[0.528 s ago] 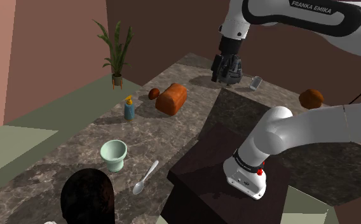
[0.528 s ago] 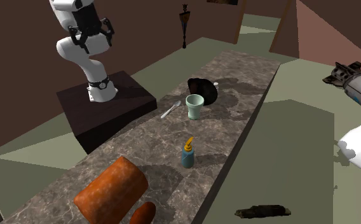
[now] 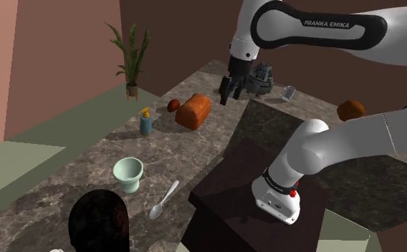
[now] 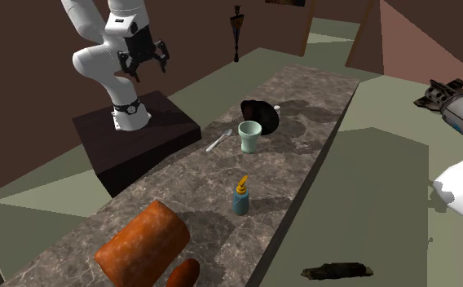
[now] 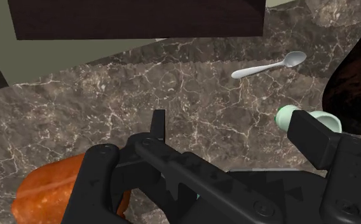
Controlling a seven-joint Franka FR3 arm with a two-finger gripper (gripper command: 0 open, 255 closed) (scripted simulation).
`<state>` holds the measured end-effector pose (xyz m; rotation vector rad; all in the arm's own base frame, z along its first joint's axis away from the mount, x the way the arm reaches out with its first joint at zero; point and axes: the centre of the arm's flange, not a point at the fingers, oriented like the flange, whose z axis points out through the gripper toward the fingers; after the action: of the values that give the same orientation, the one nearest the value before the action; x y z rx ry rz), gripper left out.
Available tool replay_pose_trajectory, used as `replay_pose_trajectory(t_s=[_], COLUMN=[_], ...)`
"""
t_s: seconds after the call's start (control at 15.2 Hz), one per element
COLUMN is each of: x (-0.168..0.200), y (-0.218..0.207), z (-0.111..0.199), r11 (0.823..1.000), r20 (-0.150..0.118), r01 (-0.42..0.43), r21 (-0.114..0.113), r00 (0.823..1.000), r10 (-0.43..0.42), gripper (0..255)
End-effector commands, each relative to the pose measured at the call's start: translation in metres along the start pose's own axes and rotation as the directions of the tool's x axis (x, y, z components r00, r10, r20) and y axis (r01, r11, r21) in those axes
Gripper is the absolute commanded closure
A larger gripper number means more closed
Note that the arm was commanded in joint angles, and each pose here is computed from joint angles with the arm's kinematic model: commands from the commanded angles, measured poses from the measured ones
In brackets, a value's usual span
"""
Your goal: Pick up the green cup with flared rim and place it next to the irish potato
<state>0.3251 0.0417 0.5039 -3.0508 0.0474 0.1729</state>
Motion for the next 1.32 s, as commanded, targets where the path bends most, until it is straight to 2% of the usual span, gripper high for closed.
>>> replay_pose_trajectory(t_s=[0.0, 1.25], x=[0.011, 0.115], y=[-0.016, -0.171], z=[0.016, 0.179], r11=[1.000, 0.999], r20=[-0.005, -0.034], r01=[-0.005, -0.044], r21=[0.003, 0.020], r00=[1.000, 0.998], r10=[0.005, 0.045], gripper=[0, 0])
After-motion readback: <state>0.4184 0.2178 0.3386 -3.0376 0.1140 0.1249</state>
